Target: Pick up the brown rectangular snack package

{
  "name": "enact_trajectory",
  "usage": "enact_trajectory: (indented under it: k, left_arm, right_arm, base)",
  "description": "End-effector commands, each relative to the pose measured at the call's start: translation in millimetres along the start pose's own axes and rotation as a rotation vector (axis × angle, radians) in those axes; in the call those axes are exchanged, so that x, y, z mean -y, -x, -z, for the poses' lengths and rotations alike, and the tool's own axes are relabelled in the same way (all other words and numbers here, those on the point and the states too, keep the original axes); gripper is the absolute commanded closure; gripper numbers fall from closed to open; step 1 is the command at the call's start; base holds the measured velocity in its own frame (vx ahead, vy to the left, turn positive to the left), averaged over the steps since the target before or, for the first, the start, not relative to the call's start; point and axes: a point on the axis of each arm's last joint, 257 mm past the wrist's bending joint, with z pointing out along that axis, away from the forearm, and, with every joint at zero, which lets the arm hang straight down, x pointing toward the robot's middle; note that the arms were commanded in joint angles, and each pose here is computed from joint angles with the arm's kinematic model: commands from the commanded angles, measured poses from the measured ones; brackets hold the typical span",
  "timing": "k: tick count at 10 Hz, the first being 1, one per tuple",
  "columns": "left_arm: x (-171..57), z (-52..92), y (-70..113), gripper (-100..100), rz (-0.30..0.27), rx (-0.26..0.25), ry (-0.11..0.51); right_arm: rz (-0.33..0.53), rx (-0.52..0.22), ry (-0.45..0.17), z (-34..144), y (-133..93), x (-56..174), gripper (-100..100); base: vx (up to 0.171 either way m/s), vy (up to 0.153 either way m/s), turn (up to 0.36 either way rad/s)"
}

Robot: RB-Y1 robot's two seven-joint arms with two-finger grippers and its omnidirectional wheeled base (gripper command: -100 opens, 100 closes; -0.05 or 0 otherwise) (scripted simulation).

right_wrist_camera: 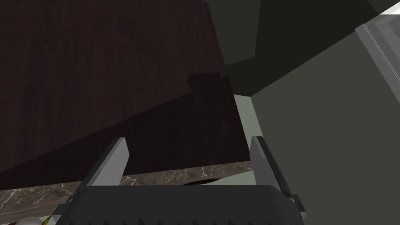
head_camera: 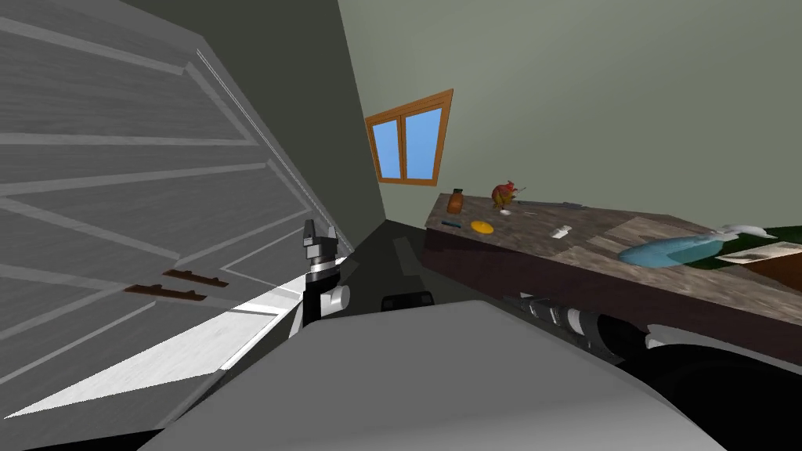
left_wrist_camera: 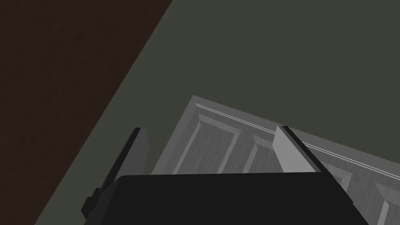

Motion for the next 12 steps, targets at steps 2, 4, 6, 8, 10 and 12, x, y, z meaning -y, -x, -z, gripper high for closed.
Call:
enact_trajectory:
  k: [2, 4, 6, 8, 10, 12]
  left_arm:
    - [0.0, 0.0, 0.0, 0, 0.0, 0.0, 0.0]
    - [0.0, 0.0, 0.0, 0, 0.0, 0.0, 0.0]
    - [0.0, 0.0, 0.0, 0, 0.0, 0.0, 0.0]
    - [0.0, 0.0, 0.0, 0, 0.0, 0.0, 0.0]
    - [0.0, 0.1, 0.1, 0, 0.0, 0.0, 0.0]
    - [0.0, 0.1, 0.1, 0, 0.0, 0.0, 0.0]
  right_arm:
    - [0.065, -0.08, -0.031, 12.8, -8.7, 24.5, -100]
    - [0.114, -0.142, -0.055, 24.1, -13.3, 42.4, -100]
    - [0.161, -0.201, -0.076, 35.2, -15.4, 59.0, -100]
    - [0.228, -0.298, -0.108, 54.7, -21.1, 84.5, -100]
    - [0.282, -0.355, -0.12, 64.7, -15.7, 97.2, -100]
    - [0.324, -0.406, -0.128, 73.5, -12.6, 107.0, -100]
  base:
    - [0.059, 0.002, 0.299]
    - [0.071, 0.009, 0.283]
    - [0.113, 0.002, 0.321]
    - [0.165, -0.006, 0.43]
    - [0.136, -0.011, 0.281]
    - [0.147, -0.02, 0.243]
